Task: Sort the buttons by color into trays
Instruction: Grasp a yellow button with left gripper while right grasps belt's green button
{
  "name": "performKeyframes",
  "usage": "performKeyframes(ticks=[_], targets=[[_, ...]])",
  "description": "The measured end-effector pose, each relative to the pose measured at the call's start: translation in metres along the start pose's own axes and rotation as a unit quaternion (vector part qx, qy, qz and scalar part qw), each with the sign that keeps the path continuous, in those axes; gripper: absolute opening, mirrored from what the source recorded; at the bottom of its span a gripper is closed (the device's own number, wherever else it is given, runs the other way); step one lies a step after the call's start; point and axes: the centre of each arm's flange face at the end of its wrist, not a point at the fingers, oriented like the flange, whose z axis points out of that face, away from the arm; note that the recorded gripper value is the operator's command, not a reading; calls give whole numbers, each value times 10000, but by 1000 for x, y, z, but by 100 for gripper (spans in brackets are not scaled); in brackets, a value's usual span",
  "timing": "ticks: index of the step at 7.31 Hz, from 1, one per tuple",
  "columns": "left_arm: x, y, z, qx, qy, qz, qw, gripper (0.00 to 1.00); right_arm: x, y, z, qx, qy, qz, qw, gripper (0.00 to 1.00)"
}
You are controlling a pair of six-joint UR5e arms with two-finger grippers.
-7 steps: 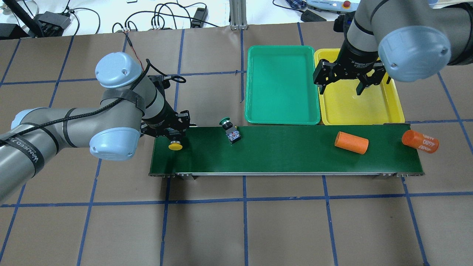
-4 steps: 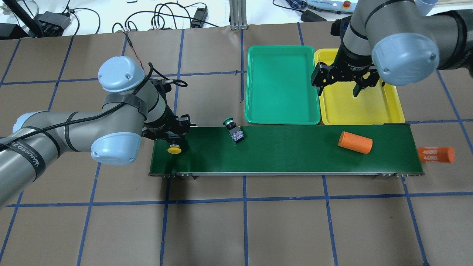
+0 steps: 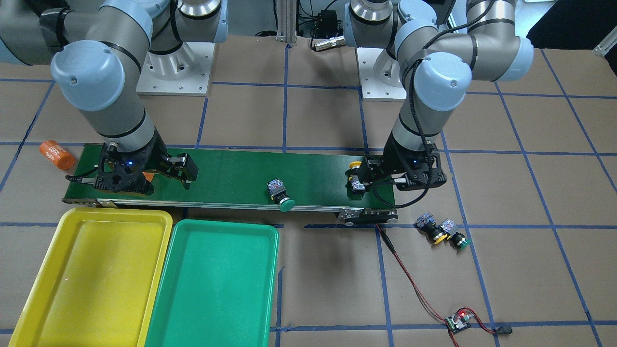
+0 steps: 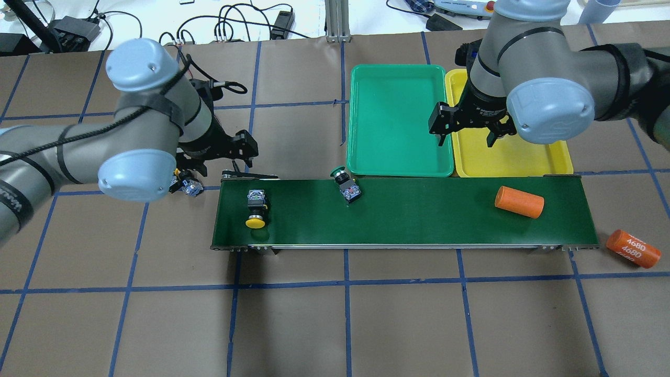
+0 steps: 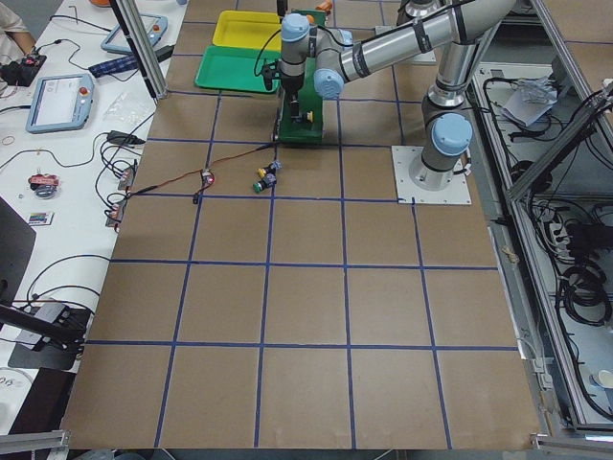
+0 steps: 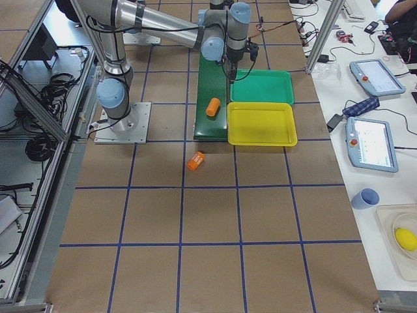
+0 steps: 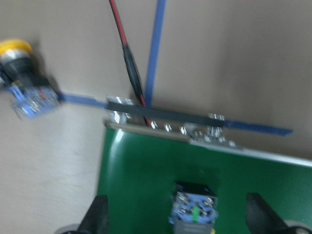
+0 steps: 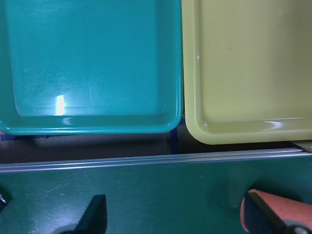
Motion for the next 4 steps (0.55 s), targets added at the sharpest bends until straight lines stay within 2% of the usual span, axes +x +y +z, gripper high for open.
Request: performKeyframes(ticks=[2, 4], targets=[[-54, -47, -2, -113, 175, -193, 9996, 100, -15, 5, 1, -40, -250, 135, 9996, 100], [-69, -74, 34, -4, 358, -176, 9992, 100, -25, 10, 3, -89, -346, 220, 9991, 100]])
